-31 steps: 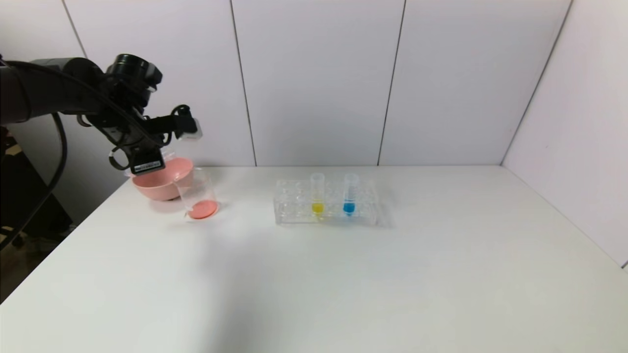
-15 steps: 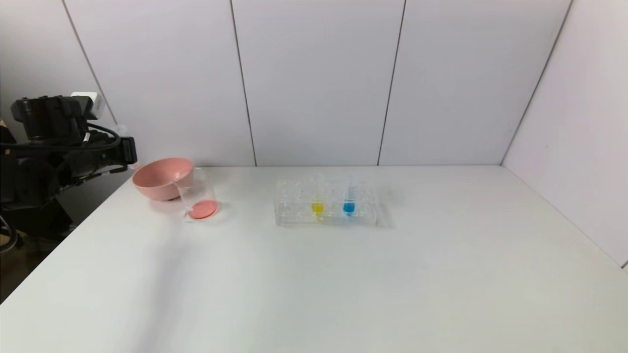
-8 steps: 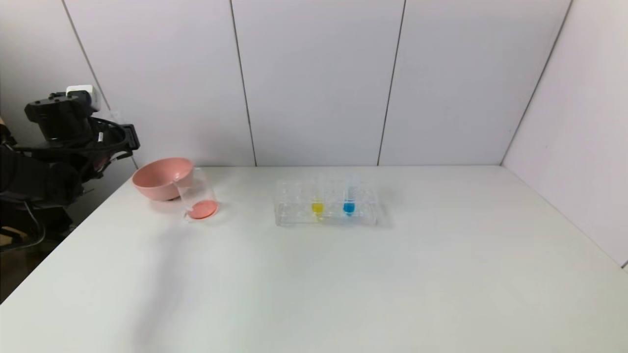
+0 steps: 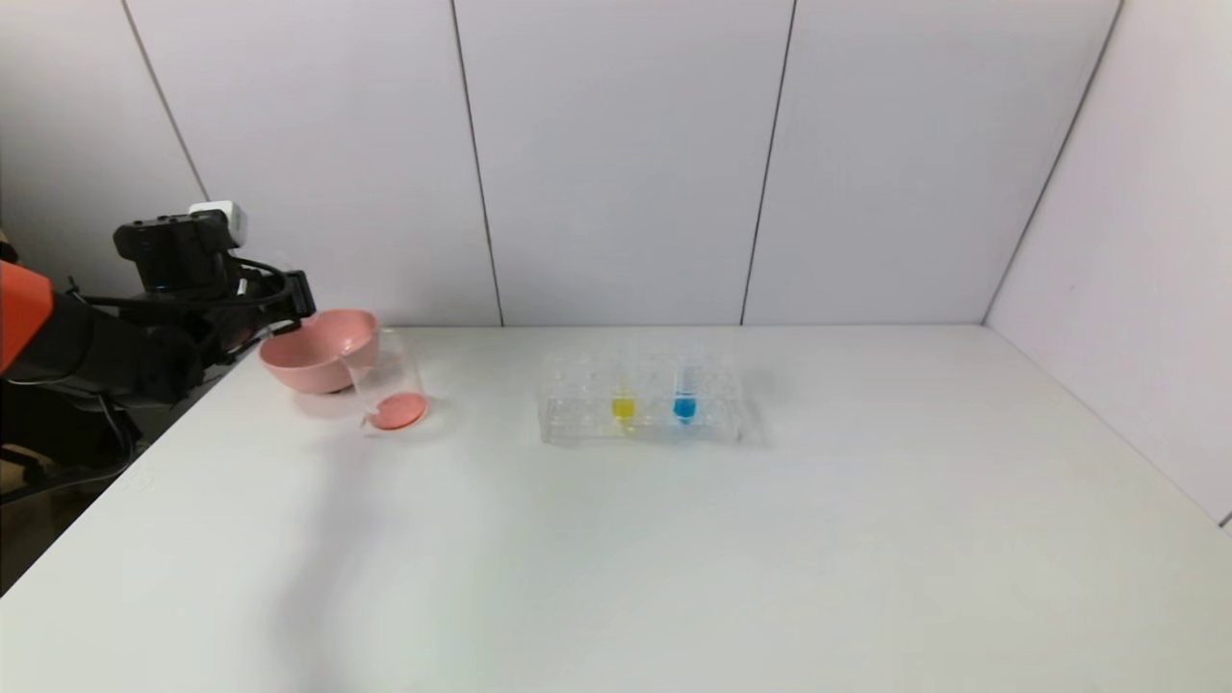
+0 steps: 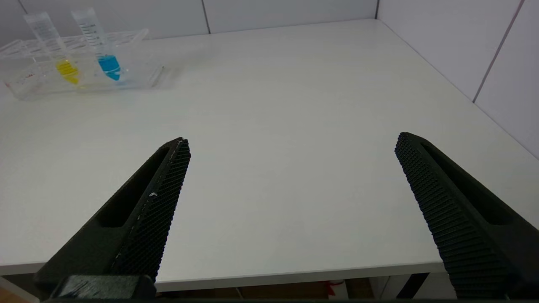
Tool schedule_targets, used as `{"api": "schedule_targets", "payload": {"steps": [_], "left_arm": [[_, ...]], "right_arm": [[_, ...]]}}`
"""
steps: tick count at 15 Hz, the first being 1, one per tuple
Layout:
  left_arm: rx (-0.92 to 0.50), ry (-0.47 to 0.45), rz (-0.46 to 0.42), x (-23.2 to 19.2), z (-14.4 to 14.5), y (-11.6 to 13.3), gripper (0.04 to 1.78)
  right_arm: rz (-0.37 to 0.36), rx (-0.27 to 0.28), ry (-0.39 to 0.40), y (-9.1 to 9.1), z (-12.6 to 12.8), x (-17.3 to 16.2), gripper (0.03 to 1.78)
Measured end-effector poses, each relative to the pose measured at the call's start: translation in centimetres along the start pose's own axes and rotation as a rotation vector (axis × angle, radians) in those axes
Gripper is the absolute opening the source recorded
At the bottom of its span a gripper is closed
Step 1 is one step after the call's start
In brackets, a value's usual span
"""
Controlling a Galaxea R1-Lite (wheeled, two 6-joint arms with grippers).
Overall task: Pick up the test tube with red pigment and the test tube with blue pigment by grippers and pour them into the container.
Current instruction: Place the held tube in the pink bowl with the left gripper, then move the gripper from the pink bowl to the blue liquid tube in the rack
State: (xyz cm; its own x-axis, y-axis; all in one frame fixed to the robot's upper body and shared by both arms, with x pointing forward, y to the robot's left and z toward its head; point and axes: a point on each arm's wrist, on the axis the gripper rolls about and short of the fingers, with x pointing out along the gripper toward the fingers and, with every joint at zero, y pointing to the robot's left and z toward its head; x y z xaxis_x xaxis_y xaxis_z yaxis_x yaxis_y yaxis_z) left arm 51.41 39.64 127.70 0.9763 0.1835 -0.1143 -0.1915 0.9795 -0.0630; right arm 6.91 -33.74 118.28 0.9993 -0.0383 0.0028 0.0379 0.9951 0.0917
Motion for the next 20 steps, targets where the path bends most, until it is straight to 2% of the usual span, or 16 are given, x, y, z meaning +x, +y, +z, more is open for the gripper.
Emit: {"api": "schedule_targets", "payload": {"steps": [6, 8, 10, 14, 16, 18, 20], "left_arm": [[0.009, -0.001, -0.002, 0.0, -0.1, 0.0, 0.43], [0.009, -0.001, -0.001, 0.0, -0.1, 0.0, 0.50], [0.009, -0.003, -0.002, 0.0, 0.0, 0.0, 0.68], [0.011, -0.003, -0.002, -0.1, 0.0, 0.0, 1.31], [0.009, -0.007, -0.002, -0.1, 0.1, 0.0, 1.56], [0.009, -0.014, -0.009, -0.4, 0.5, -0.3, 1.72], [0.008, -0.033, -0.030, -1.1, 1.6, -1.2, 1.77]], "right_arm": [[0.000, 0.000, 0.000, 0.0, 0.0, 0.0, 1.77], [0.000, 0.000, 0.000, 0.0, 0.0, 0.0, 1.77], [0.000, 0.000, 0.000, 0.0, 0.0, 0.0, 1.77], [0.000, 0.000, 0.000, 0.0, 0.0, 0.0, 1.78], [0.000, 0.000, 0.000, 0.0, 0.0, 0.0, 1.77], [0.000, 0.000, 0.000, 0.0, 0.0, 0.0, 1.77], [0.000, 0.000, 0.000, 0.0, 0.0, 0.0, 1.77]]}}
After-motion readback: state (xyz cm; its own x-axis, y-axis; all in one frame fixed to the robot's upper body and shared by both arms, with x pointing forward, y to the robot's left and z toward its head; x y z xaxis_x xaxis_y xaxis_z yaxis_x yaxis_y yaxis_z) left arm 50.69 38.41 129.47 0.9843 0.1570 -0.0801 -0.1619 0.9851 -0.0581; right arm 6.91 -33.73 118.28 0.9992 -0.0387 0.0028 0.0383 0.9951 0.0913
